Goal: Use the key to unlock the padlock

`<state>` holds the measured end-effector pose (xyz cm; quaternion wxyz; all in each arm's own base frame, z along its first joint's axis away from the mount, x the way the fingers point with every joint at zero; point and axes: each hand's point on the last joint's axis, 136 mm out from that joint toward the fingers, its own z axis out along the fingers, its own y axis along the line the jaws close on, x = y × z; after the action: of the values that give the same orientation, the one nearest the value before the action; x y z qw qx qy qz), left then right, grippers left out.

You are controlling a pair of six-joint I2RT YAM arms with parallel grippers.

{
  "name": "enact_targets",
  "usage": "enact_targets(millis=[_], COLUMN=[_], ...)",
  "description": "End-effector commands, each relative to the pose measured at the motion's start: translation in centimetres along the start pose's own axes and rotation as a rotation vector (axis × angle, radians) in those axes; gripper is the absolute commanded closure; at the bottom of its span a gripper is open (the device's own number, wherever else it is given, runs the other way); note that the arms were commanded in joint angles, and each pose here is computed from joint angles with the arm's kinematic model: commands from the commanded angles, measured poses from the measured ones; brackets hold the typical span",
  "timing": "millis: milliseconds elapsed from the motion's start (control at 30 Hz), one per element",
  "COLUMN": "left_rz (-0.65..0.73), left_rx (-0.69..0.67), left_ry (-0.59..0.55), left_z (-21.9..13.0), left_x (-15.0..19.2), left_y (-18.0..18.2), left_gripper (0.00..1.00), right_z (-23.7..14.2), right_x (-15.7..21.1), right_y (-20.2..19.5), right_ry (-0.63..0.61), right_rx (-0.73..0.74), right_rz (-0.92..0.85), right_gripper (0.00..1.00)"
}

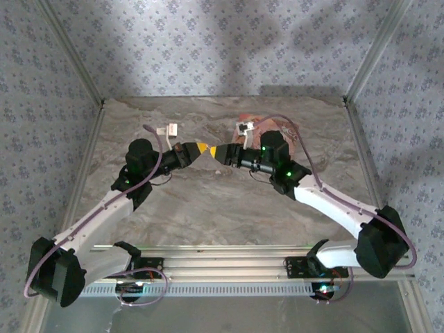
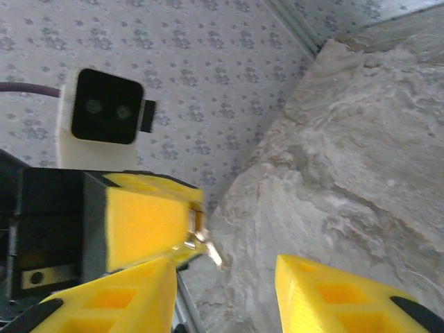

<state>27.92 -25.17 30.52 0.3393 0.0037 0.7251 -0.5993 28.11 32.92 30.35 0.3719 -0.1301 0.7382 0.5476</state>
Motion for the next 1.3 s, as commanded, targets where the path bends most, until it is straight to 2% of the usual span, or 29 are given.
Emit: enact_targets(millis=[0, 133, 400, 733, 933, 967, 1000, 1067, 1167, 1267], left_rz=[0.014, 0.016, 0.017, 0.015, 0.028, 0.035, 0.041, 0.072, 0.191, 0.374], left_rx=[0.063, 0.074, 0.088, 0.127, 0.118, 0.11, 0.102, 0.09, 0.004, -0.119], left_ry=[-0.007, -0.005, -0.006, 0.026, 0.071, 0.08, 0.09, 0.112, 0.151, 0.127], left_z=[0.0, 0.0, -0.2, -0.5, -0.6, -0.7, -0.7, -0.8, -1.7, -3.6], left_x=[-0.4, -0.4, -0.4, 0.3, 1.3, 1.5, 1.8, 2.2, 2.6, 1.9], left_y=[-1.8, -2.1, -2.6, -3.3, -2.8, -2.6, -2.4, -2.2, -1.9, -1.6], left_gripper=[1.0, 1.0, 1.0, 1.0, 1.0, 1.0, 0.96, 0.83, 0.62, 0.57], right_z=[0.4, 0.6, 0.7, 0.4, -1.3, -1.7, -2.0, -2.6, -3.7, -5.2], right_x=[-1.5, -1.2, -0.9, -0.9, -0.7, -0.5, -0.4, 0.1, 1.3, 2.6], right_y=[2.5, 2.6, 2.6, 3.4, 4.6, 5.0, 5.1, 4.9, 3.9, 2.2], right_ry=[-0.029, -0.016, -0.016, -0.018, -0.02, -0.012, 0.003, 0.058, 0.211, 0.4], right_rx=[-0.086, -0.092, -0.094, -0.137, -0.156, -0.163, -0.154, -0.113, -0.017, 0.135], right_rz=[-0.017, -0.012, -0.004, -0.057, -0.166, -0.226, -0.253, -0.296, -0.365, -0.411], right_gripper=[0.62, 0.69, 0.74, 0.99, 1.0, 1.0, 1.0, 1.0, 1.0, 1.0])
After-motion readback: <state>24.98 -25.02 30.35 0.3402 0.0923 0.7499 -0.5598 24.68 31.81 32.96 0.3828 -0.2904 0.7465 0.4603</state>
